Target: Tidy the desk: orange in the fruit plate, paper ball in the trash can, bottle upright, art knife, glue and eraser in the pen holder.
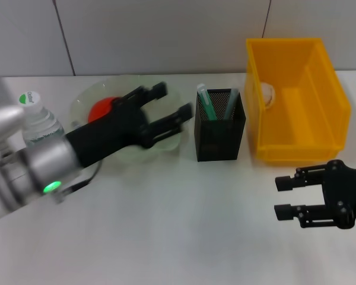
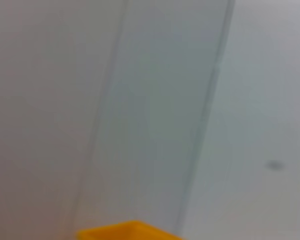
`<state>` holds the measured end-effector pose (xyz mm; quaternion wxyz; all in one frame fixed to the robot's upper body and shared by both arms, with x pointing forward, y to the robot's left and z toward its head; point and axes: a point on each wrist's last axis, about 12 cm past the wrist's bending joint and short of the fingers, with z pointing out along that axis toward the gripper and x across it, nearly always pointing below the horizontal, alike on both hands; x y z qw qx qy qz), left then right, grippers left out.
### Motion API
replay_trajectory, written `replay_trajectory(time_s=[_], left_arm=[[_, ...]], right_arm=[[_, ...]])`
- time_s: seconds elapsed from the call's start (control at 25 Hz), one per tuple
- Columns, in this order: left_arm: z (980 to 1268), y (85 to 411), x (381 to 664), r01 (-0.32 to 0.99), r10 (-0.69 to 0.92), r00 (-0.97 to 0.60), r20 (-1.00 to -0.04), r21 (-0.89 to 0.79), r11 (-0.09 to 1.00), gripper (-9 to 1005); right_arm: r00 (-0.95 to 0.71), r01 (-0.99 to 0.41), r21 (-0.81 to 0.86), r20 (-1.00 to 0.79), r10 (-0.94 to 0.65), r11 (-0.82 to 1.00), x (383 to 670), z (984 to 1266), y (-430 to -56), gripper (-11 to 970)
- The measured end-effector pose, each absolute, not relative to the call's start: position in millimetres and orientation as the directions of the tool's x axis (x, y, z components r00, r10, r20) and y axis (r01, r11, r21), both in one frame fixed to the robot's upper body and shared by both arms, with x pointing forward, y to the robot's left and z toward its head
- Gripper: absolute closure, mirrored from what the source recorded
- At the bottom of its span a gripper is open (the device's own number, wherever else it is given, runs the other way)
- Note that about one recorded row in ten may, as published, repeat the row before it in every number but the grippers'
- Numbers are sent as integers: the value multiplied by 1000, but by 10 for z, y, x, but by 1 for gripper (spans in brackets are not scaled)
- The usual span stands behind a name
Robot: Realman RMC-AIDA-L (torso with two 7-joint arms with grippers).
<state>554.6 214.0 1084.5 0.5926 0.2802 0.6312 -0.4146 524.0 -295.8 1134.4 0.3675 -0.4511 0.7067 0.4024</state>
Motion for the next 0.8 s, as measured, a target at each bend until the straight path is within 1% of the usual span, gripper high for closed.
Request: replay_trajectory(time_s=[0.08,0.12,0.2,0.24,0.28,0.32,0.4,0.44,0.48,0.64,0.8], left_arm=[[10837,2339,5362,878,-138,-138,-981,-185,441,188],[10833,2371,5328,882,-138,-137,-981,-184,434,188],[10822,2509,5175,906,-125,-133,-983,-172,388,188],[10817,2651,5034,926,-104,-147,-984,-174,334,188],[10817,2651,5034,926,-104,-147,-984,-174,334,188],[10814,2713,4972,934,-93,-159,-983,-180,307,188],[10813,2851,4832,946,-76,-184,-980,-197,256,188],[10823,2972,4707,953,-70,-201,-977,-211,218,188],[10823,2972,4707,953,-70,-201,-977,-211,218,188],[10839,3170,4503,952,-46,-259,-965,-263,155,188],[10827,3237,4432,946,-11,-298,-955,-297,127,188]], right_arm=[[-313,-937,233,-893,-324,262,5238,11365,-2949,366],[-303,-941,232,-899,-314,246,5230,11380,-2931,366],[-300,-944,232,-902,-312,237,5224,11386,-2922,366],[-282,-952,224,-908,-310,211,5212,11396,-2896,366],[-282,-952,224,-908,-310,211,5212,11396,-2896,366],[-270,-956,216,-912,-308,197,5204,11398,-2880,366],[-245,-965,202,-921,-302,166,5177,11389,-2842,366],[-235,-969,198,-925,-299,148,5158,11376,-2814,366],[-235,-969,198,-925,-299,148,5158,11376,-2814,366],[-241,-970,218,-919,-313,106,5111,11319,-2759,366],[-238,-971,227,-915,-325,74,5090,11275,-2713,366]])
